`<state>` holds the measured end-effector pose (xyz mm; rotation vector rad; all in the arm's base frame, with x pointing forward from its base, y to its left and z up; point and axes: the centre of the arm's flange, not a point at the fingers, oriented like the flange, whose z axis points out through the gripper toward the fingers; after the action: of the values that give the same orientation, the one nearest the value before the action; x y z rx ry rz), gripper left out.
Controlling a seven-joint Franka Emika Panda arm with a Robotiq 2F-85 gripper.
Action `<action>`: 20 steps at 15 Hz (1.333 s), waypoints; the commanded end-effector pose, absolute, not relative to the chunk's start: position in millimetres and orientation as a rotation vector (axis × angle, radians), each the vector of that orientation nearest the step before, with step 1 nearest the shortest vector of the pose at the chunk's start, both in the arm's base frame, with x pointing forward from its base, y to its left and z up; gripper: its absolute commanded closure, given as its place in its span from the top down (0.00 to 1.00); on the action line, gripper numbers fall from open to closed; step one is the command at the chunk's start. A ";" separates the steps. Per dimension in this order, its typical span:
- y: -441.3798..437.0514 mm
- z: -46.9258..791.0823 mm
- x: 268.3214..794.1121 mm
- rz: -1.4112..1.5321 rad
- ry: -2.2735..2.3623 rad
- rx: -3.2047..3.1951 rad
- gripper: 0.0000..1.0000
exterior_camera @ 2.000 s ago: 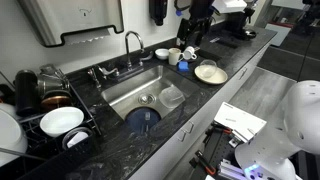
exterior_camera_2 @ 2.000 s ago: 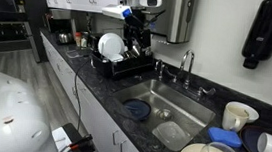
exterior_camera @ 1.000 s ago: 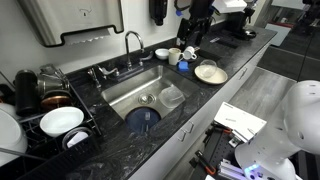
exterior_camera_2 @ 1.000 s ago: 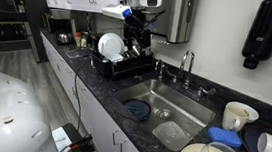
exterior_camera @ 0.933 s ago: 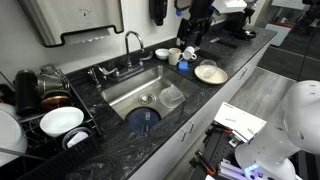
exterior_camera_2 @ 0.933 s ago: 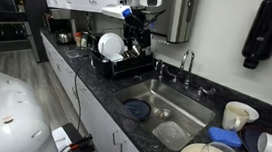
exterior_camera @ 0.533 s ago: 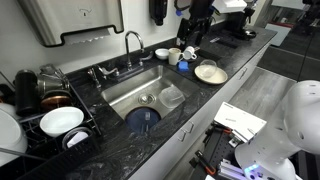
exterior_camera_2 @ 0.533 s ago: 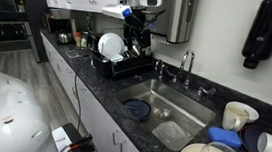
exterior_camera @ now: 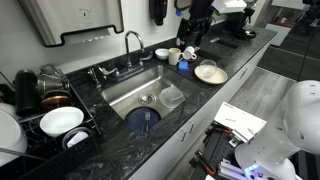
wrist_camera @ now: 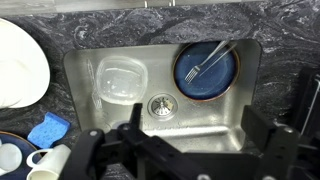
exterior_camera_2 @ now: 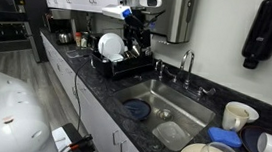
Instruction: Remove the fork and straw from the sink
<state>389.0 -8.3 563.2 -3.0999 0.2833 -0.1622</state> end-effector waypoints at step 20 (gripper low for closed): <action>100.7 292.8 466.1 -0.104 1.268 -2.714 1.00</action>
<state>454.2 85.5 327.4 -2.7039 1.2776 -0.0638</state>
